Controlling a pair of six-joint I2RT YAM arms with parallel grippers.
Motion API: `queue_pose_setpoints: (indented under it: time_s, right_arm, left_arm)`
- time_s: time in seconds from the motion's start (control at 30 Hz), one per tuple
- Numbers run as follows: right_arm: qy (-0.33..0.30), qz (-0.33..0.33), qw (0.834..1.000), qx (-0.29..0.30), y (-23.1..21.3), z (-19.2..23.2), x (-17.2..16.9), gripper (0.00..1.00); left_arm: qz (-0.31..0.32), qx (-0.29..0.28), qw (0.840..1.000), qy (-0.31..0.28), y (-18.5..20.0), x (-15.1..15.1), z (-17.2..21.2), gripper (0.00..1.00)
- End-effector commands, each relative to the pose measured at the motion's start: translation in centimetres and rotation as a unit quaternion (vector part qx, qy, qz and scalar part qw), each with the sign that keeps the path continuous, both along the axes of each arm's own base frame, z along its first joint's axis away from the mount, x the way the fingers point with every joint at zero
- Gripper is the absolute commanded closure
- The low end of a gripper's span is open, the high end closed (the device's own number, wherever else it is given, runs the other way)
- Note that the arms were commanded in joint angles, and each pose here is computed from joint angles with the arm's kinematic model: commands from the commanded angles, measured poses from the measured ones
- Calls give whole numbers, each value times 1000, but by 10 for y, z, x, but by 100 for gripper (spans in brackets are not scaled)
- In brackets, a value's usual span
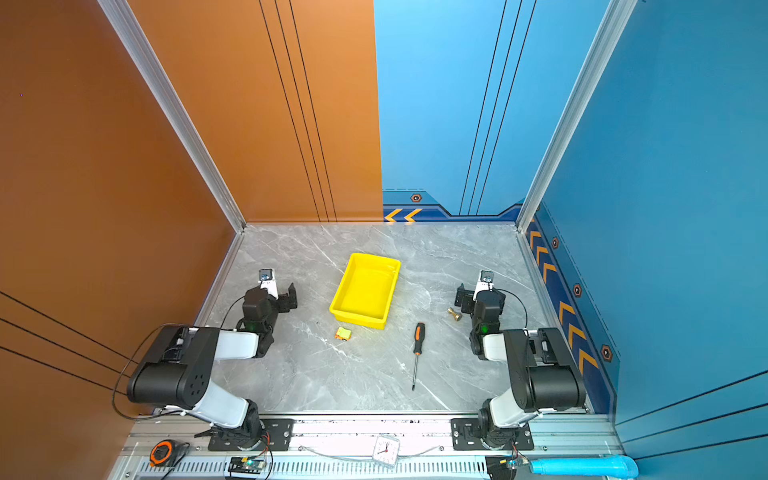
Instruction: Put the screwdriver in the bin
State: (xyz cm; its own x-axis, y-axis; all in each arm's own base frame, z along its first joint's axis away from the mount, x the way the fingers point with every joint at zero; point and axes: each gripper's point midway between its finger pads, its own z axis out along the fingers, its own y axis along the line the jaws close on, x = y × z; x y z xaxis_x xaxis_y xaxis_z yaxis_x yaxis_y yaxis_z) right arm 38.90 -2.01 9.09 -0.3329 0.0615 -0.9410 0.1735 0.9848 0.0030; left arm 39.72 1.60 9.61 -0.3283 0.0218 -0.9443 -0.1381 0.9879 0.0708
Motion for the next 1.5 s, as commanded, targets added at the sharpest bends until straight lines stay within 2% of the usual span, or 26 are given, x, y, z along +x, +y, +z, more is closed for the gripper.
queue_pose_setpoints:
  time_s: [0.0,1.47]
  right_arm:
    - [-4,2,1000,-5,1,2,4,0]
    - [-5,-5,1000,-16,1,8,3,0]
  left_arm:
    - [-6,-4,1000,9,-1,-2,-6,2]
    - [-5,-3,1000,8,0,-1,-5,2]
